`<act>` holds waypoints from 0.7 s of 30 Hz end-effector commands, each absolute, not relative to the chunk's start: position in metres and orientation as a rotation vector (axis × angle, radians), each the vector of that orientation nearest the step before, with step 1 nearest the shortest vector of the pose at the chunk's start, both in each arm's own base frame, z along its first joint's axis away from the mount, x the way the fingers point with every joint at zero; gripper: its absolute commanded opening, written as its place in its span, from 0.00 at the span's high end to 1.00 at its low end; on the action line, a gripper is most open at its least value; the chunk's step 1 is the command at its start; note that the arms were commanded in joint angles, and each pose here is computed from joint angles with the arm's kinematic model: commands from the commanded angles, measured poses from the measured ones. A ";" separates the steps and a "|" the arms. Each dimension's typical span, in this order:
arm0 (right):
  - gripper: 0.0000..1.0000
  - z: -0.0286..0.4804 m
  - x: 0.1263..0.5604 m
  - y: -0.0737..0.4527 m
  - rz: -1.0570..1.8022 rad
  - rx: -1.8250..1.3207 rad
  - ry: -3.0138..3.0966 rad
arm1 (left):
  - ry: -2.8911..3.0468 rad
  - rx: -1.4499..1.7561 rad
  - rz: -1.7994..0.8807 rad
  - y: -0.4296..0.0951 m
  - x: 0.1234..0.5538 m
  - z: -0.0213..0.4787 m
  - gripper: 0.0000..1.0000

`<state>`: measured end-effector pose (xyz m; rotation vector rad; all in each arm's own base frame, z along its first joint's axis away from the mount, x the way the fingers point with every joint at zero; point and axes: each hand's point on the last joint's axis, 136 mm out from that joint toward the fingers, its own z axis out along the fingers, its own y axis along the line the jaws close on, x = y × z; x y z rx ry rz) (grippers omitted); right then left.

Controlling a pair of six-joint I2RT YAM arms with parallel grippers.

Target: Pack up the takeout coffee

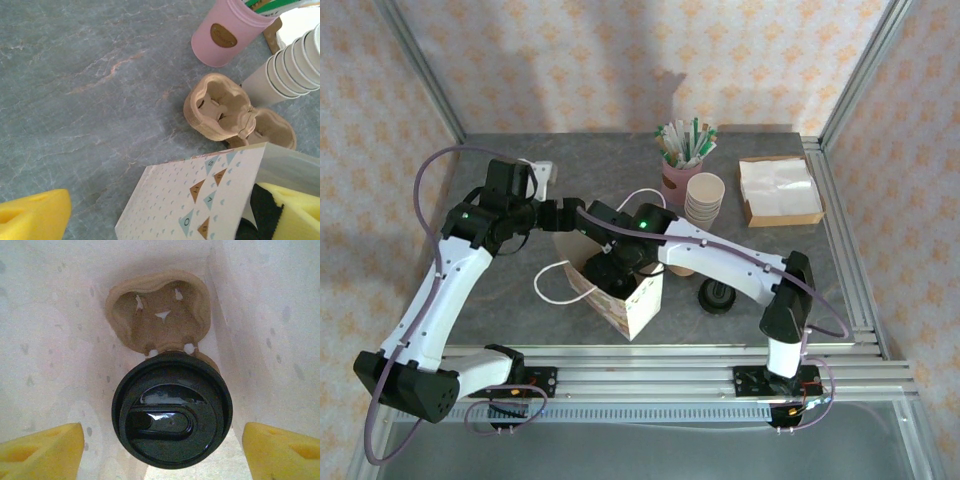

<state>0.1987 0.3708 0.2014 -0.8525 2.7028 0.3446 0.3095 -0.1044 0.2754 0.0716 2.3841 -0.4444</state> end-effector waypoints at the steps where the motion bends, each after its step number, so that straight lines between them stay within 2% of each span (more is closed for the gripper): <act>1: 0.19 0.231 0.194 0.365 0.392 -0.825 2.660 | 2.339 0.064 -0.461 -0.106 0.304 0.296 0.05; 21: 0.19 0.277 0.196 0.355 0.436 -0.779 2.568 | 2.185 0.018 -0.519 -0.104 0.298 0.347 0.00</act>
